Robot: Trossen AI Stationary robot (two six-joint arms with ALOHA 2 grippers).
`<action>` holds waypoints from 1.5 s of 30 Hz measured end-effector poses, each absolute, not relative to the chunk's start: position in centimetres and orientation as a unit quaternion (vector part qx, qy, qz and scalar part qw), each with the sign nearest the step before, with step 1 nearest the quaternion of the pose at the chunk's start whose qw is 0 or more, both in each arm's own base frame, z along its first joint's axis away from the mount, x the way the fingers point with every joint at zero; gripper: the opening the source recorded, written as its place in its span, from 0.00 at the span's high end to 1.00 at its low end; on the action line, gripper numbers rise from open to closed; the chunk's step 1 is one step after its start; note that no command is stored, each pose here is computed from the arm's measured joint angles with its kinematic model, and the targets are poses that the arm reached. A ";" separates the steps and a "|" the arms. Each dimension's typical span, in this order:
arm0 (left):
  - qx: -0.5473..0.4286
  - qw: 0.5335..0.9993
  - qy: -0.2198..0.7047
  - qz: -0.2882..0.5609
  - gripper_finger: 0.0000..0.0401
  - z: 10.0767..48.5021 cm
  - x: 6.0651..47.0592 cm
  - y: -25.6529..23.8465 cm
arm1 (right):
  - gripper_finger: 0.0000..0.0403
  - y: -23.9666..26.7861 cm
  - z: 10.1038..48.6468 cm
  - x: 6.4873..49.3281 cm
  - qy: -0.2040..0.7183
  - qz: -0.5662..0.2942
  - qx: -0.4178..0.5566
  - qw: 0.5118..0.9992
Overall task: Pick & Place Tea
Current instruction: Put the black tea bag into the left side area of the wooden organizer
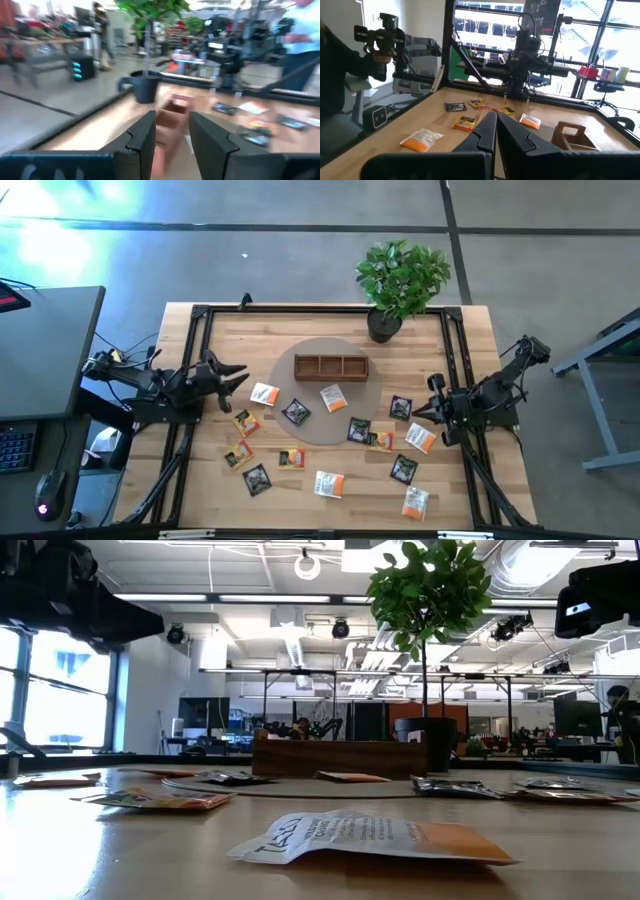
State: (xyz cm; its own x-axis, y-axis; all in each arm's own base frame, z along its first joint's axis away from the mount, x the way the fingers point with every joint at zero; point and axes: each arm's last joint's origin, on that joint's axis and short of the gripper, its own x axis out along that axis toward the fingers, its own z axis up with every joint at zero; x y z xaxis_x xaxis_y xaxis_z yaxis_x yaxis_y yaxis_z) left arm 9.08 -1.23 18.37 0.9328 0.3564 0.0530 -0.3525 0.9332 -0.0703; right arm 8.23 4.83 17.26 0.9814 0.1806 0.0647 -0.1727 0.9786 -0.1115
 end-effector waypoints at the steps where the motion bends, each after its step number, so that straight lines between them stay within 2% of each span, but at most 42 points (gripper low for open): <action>1: -0.033 0.984 -0.034 0.174 0.71 18.4 9.1 -1.3 | 0.97 4.8 17.3 8.2 -0.039 0.089 -0.052 0.994; 9: -0.071 0.986 -0.071 0.136 0.71 19.4 9.0 -1.4 | 0.97 4.8 18.7 8.0 -0.099 0.115 0.034 0.988; 15: -0.069 0.988 -0.056 0.123 0.71 22.6 8.3 -1.2 | 0.97 4.6 19.6 7.8 -0.146 0.086 0.014 0.985; 19: -0.056 0.986 0.004 0.155 0.71 24.6 8.0 -1.0 | 0.97 4.0 20.4 7.6 -0.177 0.017 -0.020 0.984; 25: -0.095 0.969 0.108 0.202 0.71 25.0 7.9 -0.8 | 0.97 3.2 20.3 7.6 -0.138 -0.122 -0.012 0.983; 29: -0.093 0.965 0.135 0.206 0.71 24.5 8.4 -1.0 | 0.96 3.0 20.5 7.5 -0.148 -0.139 0.004 0.979; 32: -0.087 0.963 0.145 0.208 0.71 24.4 8.8 -1.1 | 0.91 2.9 21.0 7.6 -0.173 -0.103 -0.003 0.980; 36: -0.086 0.963 0.148 0.208 0.71 24.4 9.0 -1.2 | 0.76 2.6 21.7 8.0 -0.182 -0.107 0.009 0.977; 41: -0.094 0.964 0.130 0.212 0.71 24.7 9.2 -1.2 | 0.57 2.4 21.4 9.4 -0.146 -0.122 0.014 0.982; 45: -0.099 0.964 0.118 0.217 0.71 24.9 9.2 -1.2 | 0.50 2.5 20.0 11.3 -0.090 -0.107 0.075 0.987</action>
